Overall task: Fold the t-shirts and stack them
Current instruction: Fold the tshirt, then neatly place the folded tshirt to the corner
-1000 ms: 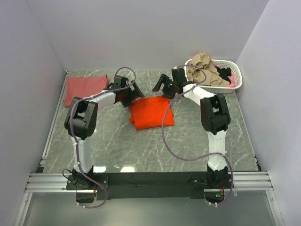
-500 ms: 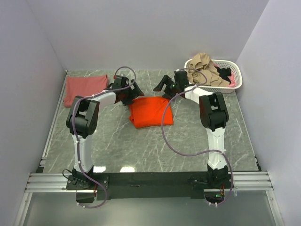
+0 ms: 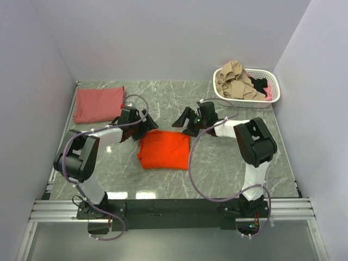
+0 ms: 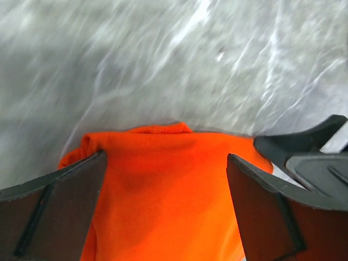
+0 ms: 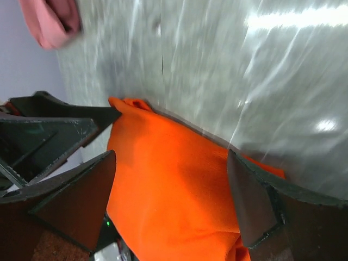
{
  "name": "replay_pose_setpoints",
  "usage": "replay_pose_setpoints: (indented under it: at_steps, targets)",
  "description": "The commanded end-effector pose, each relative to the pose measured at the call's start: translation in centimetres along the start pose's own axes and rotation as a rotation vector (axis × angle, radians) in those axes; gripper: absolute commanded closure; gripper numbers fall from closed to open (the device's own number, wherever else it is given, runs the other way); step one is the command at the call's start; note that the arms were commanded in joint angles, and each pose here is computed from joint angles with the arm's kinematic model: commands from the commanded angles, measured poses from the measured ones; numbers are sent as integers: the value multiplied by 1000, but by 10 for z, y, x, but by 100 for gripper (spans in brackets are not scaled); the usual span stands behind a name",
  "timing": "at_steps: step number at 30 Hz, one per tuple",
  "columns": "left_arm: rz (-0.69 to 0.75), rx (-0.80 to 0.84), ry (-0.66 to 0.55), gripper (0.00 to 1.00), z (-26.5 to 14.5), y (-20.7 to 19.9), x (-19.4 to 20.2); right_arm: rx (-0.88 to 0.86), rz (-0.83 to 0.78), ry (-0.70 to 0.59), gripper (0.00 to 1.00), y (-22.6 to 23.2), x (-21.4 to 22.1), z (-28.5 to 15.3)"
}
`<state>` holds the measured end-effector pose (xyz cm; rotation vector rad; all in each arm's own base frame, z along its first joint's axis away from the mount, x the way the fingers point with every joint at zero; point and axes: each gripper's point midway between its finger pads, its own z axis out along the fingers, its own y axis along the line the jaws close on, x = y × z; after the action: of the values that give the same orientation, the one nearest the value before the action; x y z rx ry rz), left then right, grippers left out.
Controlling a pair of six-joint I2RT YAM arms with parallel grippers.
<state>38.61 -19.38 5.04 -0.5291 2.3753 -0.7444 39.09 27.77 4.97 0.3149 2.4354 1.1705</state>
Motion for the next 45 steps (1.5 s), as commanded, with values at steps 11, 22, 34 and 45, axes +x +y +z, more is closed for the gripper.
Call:
replay_pose_setpoints:
  at_steps: [11,22,34,45]
  targets:
    - [59,-90,-189,1,-117,-22,-35,114,-220,-274,9,74,-43,-111]
    - [62,-189,-99,1,-121,39,22,285,-274,-518,0,33,-11,-226]
    - [75,-194,87,1,-77,52,82,381,-279,-592,0,8,1,-263]
    - [144,-328,123,39,-63,64,105,414,-291,-604,0,1,0,-268]
